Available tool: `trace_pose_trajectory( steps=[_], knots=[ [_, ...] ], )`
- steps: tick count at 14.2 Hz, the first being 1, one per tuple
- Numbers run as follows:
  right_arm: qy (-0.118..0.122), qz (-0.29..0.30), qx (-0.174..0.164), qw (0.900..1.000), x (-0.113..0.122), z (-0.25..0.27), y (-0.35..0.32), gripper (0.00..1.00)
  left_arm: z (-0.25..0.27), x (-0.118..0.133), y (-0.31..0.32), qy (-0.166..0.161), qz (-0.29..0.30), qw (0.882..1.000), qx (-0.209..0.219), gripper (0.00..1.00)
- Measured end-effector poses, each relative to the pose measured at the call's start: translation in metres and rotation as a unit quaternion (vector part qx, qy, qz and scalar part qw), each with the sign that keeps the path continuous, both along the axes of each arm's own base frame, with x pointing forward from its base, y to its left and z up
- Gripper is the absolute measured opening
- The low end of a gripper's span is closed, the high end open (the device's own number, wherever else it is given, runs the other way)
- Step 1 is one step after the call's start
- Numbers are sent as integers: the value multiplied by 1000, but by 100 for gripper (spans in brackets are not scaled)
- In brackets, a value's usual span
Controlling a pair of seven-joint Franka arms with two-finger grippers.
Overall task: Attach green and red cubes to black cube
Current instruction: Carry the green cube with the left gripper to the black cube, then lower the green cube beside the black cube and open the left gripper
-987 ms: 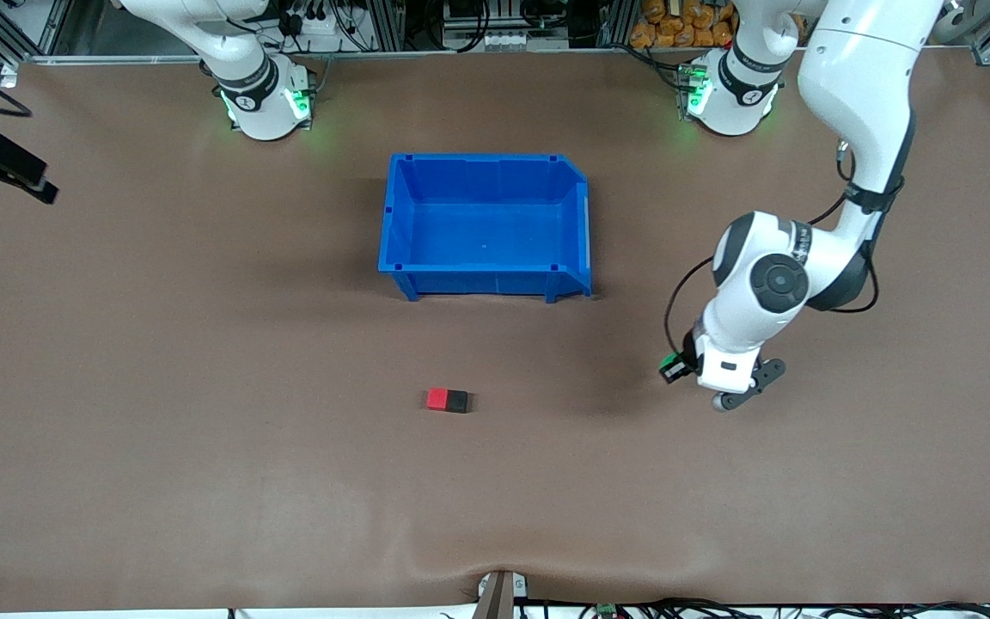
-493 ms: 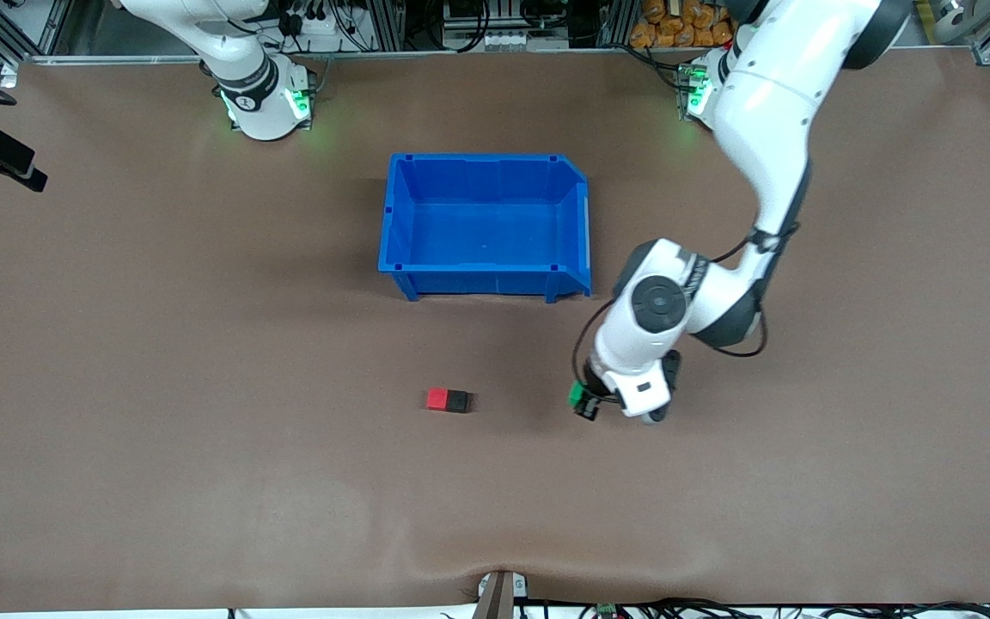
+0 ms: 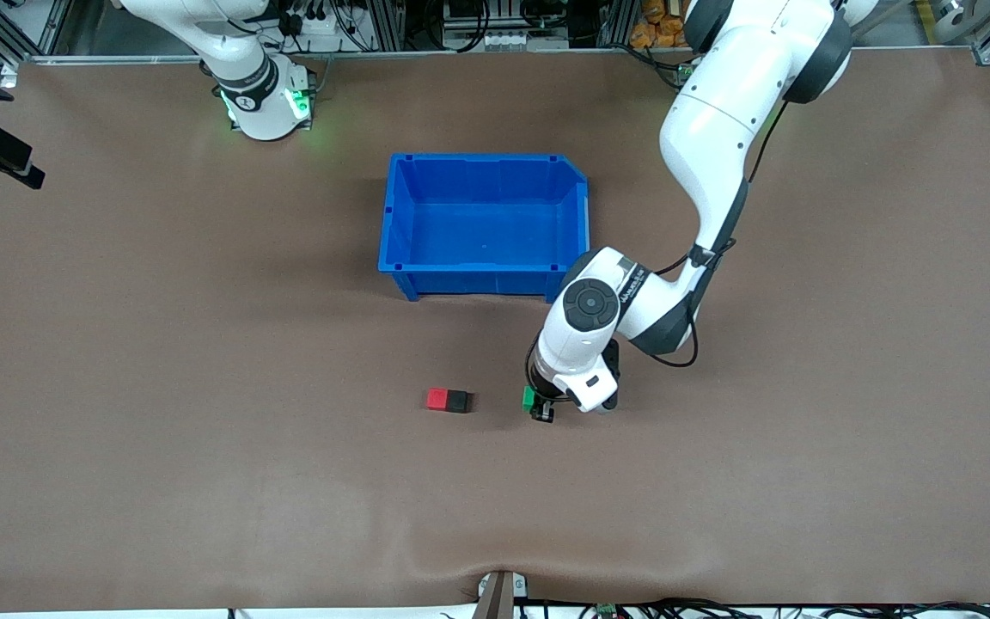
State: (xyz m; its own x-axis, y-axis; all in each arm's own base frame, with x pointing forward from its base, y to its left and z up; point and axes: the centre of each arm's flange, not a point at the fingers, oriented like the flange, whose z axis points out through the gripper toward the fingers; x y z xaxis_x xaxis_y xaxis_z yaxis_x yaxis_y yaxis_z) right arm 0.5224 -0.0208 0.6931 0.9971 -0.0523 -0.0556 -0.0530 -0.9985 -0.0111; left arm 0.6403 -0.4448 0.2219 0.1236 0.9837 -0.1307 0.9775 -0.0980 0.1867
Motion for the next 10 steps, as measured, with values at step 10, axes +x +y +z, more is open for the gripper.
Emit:
trace_pose_trajectory(
  steps=[10],
  knots=[
    [24,19,15,999,-6,-4,-1,100,-23,-19,-47,-50,0,997,-54,39]
  ],
)
